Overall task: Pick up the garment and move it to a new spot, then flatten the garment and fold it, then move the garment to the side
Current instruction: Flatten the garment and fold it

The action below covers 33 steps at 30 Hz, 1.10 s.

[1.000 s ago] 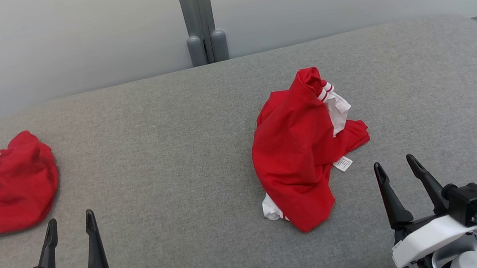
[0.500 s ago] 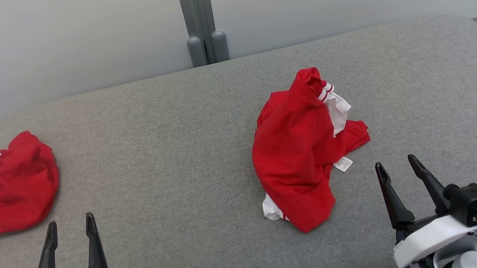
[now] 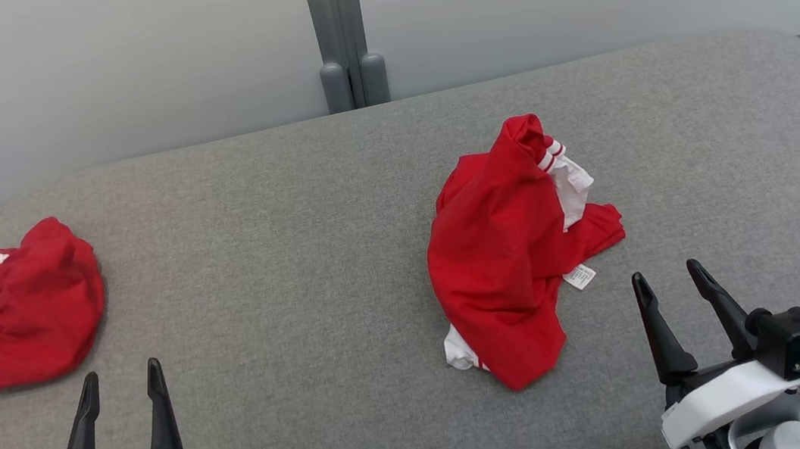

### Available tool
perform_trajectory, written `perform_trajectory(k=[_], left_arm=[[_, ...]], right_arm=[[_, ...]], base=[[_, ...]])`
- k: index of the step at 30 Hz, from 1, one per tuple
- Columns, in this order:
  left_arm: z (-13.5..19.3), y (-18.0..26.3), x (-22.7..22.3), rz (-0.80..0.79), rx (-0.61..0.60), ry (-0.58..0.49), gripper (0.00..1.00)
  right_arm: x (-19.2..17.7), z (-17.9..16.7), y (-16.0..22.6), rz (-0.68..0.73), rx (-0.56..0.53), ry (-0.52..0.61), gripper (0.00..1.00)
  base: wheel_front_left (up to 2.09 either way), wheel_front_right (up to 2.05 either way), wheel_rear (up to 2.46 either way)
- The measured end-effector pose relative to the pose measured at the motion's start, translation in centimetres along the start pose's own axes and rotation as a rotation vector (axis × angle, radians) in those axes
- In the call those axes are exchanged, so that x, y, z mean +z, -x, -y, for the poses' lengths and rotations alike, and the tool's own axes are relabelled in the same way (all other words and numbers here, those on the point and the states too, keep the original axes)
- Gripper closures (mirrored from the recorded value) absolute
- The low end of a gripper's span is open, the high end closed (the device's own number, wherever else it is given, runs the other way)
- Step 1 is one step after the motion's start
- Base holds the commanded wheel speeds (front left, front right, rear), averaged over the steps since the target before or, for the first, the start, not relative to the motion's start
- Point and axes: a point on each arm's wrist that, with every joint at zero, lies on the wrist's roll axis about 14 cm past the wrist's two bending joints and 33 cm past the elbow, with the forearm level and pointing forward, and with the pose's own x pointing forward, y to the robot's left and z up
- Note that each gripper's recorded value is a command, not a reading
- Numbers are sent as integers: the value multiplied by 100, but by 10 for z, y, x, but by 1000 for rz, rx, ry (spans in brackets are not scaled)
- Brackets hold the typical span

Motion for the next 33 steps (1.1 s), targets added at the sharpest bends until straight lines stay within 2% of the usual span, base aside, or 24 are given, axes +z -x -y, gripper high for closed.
perform_trajectory(k=[25, 33], left_arm=[[-1, 1, -2, -6, 3, -1, 0], [0, 0, -11, -35, 3, 4, 0]], right_arm=[[-4, 1, -2, -10, -5, -7, 0], [11, 2, -35, 26, 45, 60, 0]], base=[[0, 0, 0], [0, 0, 0]])
